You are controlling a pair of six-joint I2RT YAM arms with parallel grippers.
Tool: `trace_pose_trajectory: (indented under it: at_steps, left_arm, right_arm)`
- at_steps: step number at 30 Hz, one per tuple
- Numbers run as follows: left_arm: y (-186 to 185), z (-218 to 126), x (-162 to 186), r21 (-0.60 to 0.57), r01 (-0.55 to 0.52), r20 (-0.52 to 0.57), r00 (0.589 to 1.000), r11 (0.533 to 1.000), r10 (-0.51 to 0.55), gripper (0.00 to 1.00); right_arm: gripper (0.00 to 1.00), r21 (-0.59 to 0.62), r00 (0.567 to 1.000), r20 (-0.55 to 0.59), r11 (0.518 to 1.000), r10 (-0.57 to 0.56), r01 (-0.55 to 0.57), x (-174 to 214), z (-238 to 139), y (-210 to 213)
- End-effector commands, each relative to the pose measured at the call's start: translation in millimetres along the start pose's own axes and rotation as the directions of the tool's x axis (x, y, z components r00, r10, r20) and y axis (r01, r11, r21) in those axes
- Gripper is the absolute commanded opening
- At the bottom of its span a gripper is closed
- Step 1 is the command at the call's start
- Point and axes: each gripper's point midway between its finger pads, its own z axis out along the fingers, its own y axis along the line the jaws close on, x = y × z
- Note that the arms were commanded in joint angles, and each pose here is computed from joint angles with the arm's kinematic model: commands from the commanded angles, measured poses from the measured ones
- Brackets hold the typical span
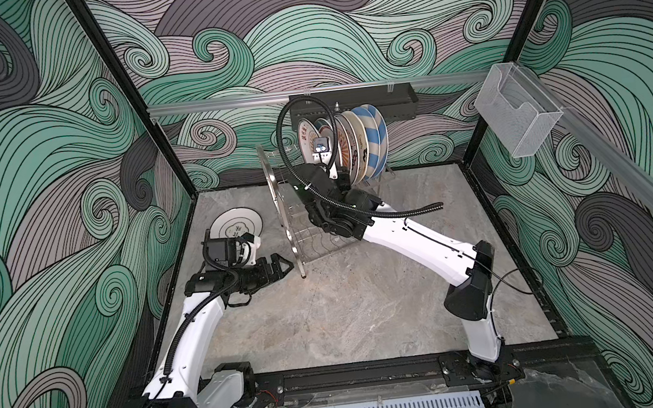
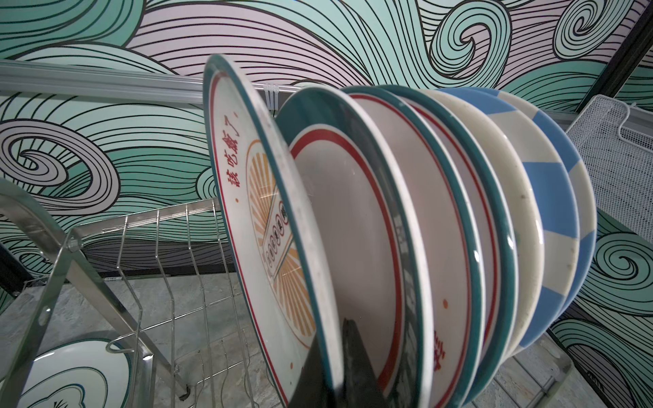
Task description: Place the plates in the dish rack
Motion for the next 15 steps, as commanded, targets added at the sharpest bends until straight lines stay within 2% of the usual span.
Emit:
trace_pose_trajectory:
  at_steps: [1,4,12,15]
  left_arm:
    - [-2.8,-3.5,1.1,0.004,-0.015,-0.002,1.0,1.0,0.015,0.99]
    - [-2.4,-3.5,1.1,0.003,-0.015,-0.001,1.0,1.0,0.015,0.99]
    - [-2.6,-3.7,1.0,0.003,-0.015,0.001,1.0,1.0,0.015,0.99]
    - [-1.3,-5.1,-0.4,-0.01,-0.017,0.008,1.0,1.0,0.017,0.98]
  right_arm:
    - [0.14,-0.012,0.998,0.024,0.999,0.05,-0.049,-19.8,-7.5,-6.9]
    - [0.2,-0.018,0.999,0.026,0.999,0.043,-0.043,-22.4,-10.9,-7.1]
    - [0.23,-0.036,0.999,0.026,0.999,0.023,-0.022,-25.4,-14.2,-7.3]
    - [0.28,-0.044,1.0,0.02,0.999,0.01,-0.009,-27.1,-16.4,-9.0]
